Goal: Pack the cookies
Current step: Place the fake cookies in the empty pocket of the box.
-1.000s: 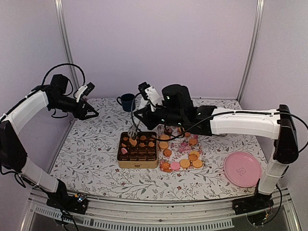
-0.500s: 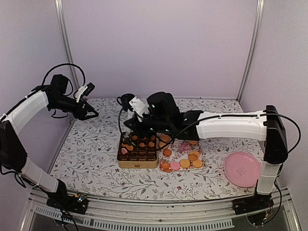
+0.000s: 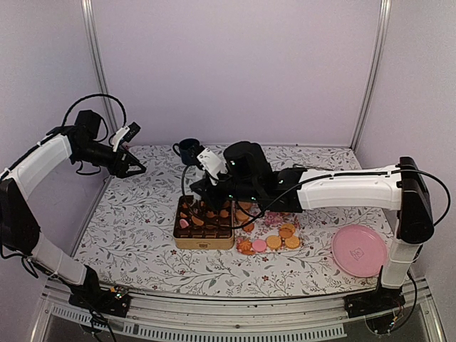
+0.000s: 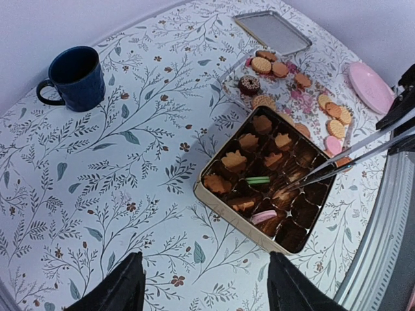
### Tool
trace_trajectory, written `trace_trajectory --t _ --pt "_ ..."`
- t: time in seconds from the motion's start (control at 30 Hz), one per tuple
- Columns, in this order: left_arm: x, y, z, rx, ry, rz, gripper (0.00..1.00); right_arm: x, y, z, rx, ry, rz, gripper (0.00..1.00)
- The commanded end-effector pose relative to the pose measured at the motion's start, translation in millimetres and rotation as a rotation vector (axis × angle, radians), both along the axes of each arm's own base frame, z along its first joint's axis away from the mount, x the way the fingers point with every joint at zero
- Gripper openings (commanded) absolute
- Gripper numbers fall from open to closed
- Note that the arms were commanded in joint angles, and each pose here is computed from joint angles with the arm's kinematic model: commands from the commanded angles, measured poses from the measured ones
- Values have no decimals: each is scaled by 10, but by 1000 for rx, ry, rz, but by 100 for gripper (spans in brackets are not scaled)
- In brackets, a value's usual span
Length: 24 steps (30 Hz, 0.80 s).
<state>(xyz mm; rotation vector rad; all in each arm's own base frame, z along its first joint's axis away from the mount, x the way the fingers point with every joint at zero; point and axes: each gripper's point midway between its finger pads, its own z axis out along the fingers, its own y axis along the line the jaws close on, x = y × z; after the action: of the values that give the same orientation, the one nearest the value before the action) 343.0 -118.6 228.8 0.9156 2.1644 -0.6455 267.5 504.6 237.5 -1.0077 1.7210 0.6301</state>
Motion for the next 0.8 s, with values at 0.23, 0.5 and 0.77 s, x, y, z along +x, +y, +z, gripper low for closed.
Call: trace_trajectory --t 0.23,0.5,0.77 --pt "-44 27 63 -3 -10 6 65 -13 -70 343 81 -16 -27 29" --pt "-32 24 80 -5 -12 5 65 11 -308 612 123 -37 -71 33" --pt "-26 28 103 -2 -18 4 65 21 -1099 501 104 1 -224 34"
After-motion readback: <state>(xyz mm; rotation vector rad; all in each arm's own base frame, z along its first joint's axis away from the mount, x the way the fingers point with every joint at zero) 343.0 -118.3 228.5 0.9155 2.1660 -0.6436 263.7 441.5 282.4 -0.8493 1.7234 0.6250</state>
